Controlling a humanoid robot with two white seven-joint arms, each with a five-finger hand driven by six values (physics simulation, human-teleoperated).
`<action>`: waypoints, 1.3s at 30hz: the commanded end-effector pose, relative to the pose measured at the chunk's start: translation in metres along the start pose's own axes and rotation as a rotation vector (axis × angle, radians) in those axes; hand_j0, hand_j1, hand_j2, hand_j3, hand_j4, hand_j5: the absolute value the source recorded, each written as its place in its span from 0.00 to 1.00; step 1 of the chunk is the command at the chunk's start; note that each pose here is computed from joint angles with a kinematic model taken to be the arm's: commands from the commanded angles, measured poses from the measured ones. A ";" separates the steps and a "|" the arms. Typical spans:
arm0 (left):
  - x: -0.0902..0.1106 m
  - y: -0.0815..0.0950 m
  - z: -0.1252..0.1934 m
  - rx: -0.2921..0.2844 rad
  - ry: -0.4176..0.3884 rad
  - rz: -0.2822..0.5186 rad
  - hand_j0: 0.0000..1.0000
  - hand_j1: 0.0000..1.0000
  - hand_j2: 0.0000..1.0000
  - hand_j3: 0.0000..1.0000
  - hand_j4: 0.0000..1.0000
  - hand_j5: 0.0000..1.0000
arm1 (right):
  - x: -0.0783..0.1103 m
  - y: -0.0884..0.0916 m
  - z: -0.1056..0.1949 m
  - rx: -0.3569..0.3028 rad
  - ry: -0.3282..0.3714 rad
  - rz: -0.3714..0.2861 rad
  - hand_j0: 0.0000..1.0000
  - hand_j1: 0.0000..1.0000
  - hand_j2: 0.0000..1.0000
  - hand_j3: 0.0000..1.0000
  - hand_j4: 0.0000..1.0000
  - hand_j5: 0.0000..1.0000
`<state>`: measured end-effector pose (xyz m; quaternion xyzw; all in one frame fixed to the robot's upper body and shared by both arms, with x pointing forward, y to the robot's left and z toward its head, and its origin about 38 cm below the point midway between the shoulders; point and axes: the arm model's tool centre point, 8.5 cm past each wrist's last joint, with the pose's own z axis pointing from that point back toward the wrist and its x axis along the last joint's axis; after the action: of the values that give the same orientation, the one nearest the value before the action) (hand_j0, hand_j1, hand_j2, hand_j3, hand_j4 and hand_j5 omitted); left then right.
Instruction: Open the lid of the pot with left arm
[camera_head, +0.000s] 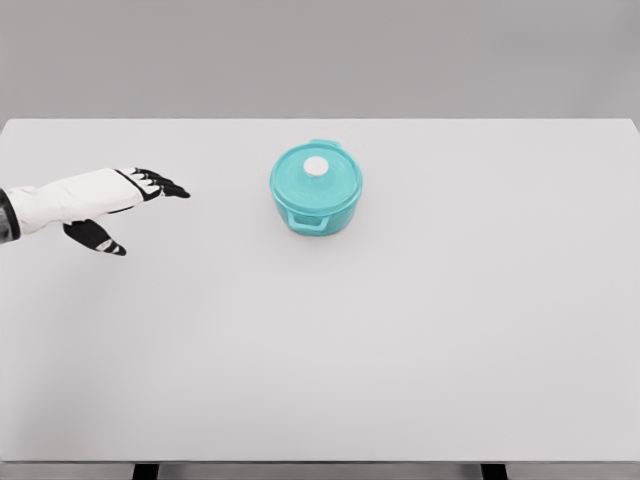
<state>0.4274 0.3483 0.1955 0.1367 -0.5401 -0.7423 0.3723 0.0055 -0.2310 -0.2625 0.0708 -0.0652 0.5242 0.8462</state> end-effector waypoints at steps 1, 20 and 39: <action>0.001 0.001 -0.001 0.004 -0.005 0.002 1.00 1.00 1.00 1.00 1.00 1.00 | 0.000 0.000 0.000 0.000 0.000 -0.002 1.00 1.00 1.00 1.00 1.00 1.00; 0.028 0.080 -0.054 -0.050 -0.098 -0.204 1.00 1.00 1.00 1.00 1.00 1.00 | -0.002 0.003 0.000 -0.002 0.003 -0.001 1.00 1.00 1.00 1.00 1.00 1.00; 0.109 0.141 -0.170 -0.114 -0.217 -0.380 1.00 1.00 1.00 1.00 1.00 1.00 | -0.002 0.003 0.000 -0.002 0.003 -0.001 1.00 1.00 1.00 1.00 1.00 1.00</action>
<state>0.5065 0.1461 0.2929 0.1367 -0.5091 -0.8347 0.1594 0.0020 -0.2313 -0.2626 0.0692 -0.0644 0.5239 0.8465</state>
